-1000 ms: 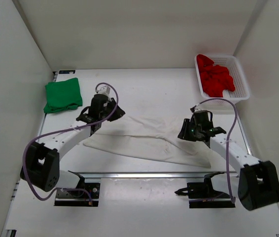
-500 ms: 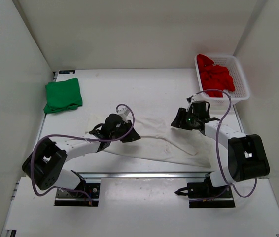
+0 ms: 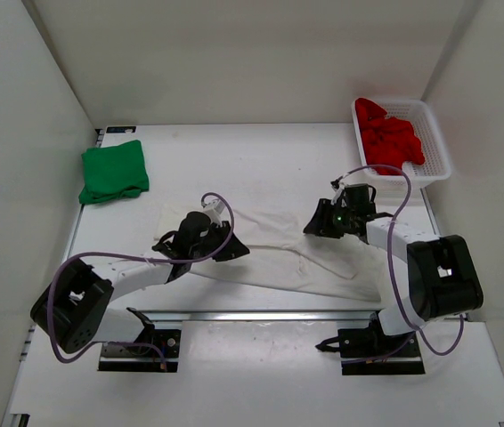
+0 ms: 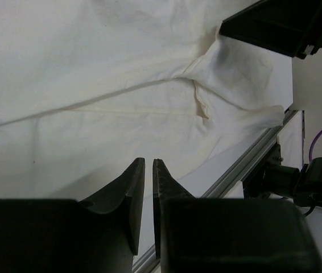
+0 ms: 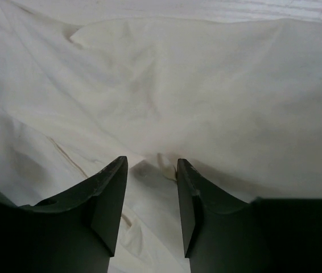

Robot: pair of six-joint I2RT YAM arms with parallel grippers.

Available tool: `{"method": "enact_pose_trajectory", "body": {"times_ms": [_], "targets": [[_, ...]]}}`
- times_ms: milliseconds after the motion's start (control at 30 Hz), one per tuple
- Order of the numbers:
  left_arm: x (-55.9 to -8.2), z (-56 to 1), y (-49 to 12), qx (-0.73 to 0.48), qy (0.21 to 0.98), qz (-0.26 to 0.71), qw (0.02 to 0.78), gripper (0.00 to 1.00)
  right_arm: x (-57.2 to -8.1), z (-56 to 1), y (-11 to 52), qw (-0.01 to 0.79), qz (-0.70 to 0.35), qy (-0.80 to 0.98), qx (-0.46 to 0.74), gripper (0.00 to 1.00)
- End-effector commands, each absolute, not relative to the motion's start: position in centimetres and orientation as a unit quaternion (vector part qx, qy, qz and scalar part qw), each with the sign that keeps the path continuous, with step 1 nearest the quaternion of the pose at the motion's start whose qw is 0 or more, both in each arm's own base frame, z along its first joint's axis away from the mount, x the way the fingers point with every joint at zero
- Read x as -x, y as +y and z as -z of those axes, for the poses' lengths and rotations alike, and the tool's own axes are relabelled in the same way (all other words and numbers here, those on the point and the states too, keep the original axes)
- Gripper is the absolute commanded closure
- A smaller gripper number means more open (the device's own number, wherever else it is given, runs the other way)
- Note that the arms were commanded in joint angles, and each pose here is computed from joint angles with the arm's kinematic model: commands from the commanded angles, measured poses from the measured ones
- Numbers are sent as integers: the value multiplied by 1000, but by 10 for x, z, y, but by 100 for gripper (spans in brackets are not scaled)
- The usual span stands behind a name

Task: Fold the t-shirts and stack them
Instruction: Fold the other side of the tshirt into a rectangle

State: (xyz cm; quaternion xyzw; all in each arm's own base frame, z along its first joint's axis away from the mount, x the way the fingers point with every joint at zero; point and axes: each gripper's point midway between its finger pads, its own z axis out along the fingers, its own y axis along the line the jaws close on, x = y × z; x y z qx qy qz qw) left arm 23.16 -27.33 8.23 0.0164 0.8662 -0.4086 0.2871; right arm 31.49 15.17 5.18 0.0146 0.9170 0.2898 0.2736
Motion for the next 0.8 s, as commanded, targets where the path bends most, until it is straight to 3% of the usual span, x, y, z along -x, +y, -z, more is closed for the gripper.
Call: {"method": "enact_pose_trajectory", "body": {"times_ms": [0,167,333,767], "targets": [[-236,-102,-276,-16,847,434,305,78,-309,-64,158,283,-335,899,-5,64],[-234,-99,-276,-13,849,434,301,78,-307,-66,157,289,-335,897,-10,72],[-237,-104,-274,-7,845,439,306,78,-299,-67,162,281,-331,901,-3,100],[-245,-120,-276,-1,835,449,317,78,-256,-94,159,294,-264,919,-9,99]]}}
